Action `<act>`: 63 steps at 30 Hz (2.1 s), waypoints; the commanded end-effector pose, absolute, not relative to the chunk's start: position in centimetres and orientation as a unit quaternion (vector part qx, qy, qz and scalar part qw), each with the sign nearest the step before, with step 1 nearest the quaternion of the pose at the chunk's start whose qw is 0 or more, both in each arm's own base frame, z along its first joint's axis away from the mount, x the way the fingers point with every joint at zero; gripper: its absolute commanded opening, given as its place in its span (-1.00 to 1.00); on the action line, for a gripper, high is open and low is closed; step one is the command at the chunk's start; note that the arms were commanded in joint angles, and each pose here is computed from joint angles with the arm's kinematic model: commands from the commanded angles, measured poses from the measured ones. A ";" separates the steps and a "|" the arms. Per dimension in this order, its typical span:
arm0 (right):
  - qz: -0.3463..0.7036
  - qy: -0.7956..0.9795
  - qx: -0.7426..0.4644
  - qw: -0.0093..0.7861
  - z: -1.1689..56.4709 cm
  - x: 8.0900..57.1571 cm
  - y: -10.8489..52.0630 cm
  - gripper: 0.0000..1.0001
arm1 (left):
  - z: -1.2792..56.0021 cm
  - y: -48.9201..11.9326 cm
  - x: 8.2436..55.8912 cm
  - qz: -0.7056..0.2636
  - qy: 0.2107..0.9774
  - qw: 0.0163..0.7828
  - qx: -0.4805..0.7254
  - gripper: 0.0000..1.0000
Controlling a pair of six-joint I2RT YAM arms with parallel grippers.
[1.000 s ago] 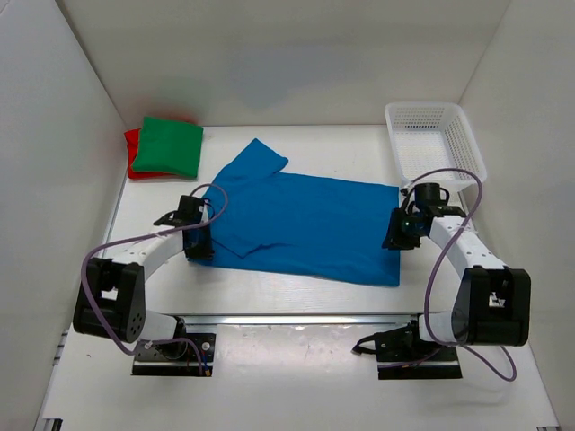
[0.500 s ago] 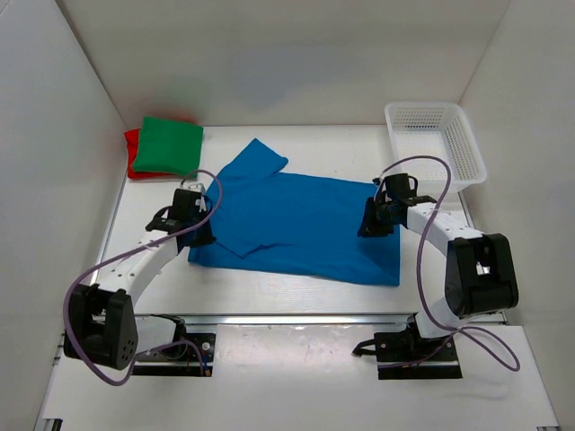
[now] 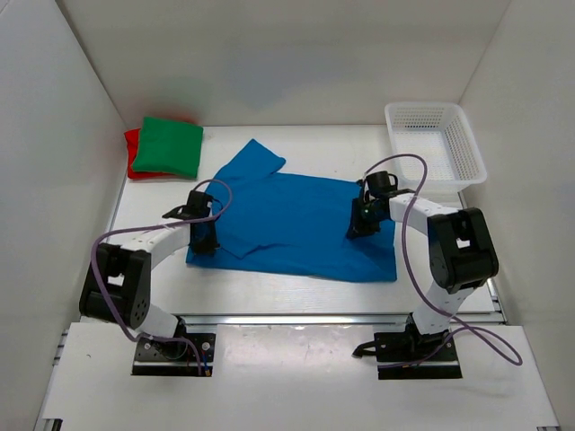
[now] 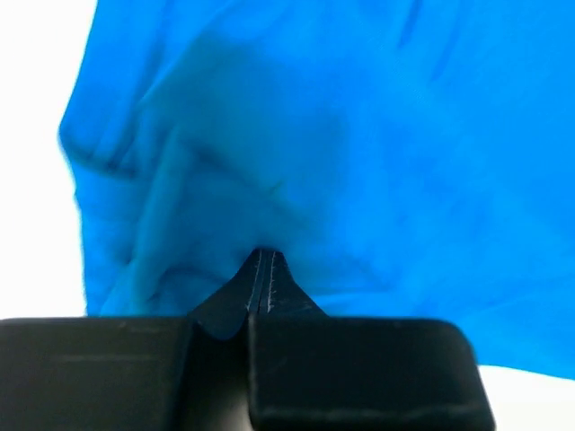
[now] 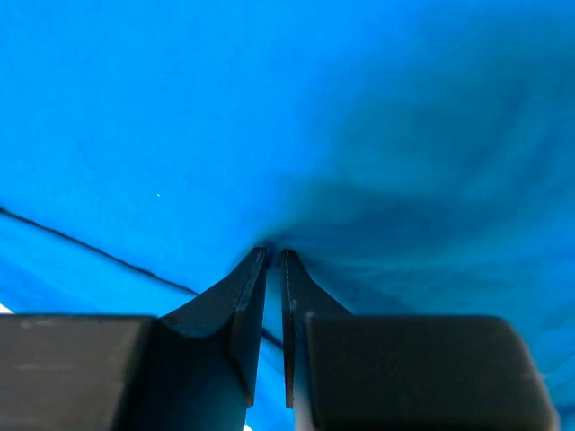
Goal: Fold and stack the t-shirts
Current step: Fold the flattened tshirt in 1/3 of the way, then grap the side of the flattened tshirt furthest away from the robot with both arms
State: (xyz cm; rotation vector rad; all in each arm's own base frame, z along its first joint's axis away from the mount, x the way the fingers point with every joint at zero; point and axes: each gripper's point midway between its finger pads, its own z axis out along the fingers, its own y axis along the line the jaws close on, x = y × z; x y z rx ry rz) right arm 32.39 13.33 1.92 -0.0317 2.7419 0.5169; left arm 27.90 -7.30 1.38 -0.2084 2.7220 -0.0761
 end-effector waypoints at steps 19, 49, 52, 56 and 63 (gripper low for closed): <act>0.162 0.971 -0.069 0.161 1.8 29.3 14.5 -0.53 | 6.3 -5.6 21.8 -0.026 0.973 0.214 -0.079 -0.99; 0.038 0.953 0.067 0.292 7.5 45.2 7.0 0.09 | 8.1 -7.9 61.6 -0.063 0.927 0.367 -0.040 0.29; 0.034 0.952 0.089 0.290 7.0 46.1 6.3 0.11 | 6.0 -7.8 62.2 -0.062 0.934 0.351 -0.043 0.28; 0.035 0.949 0.113 0.291 6.5 47.2 5.8 0.41 | 5.0 -7.3 61.1 -0.060 0.943 0.320 -0.067 0.33; 0.046 0.951 0.133 0.274 5.1 48.4 5.1 0.46 | 1.8 -8.4 57.9 -0.086 0.964 0.246 -0.057 -0.48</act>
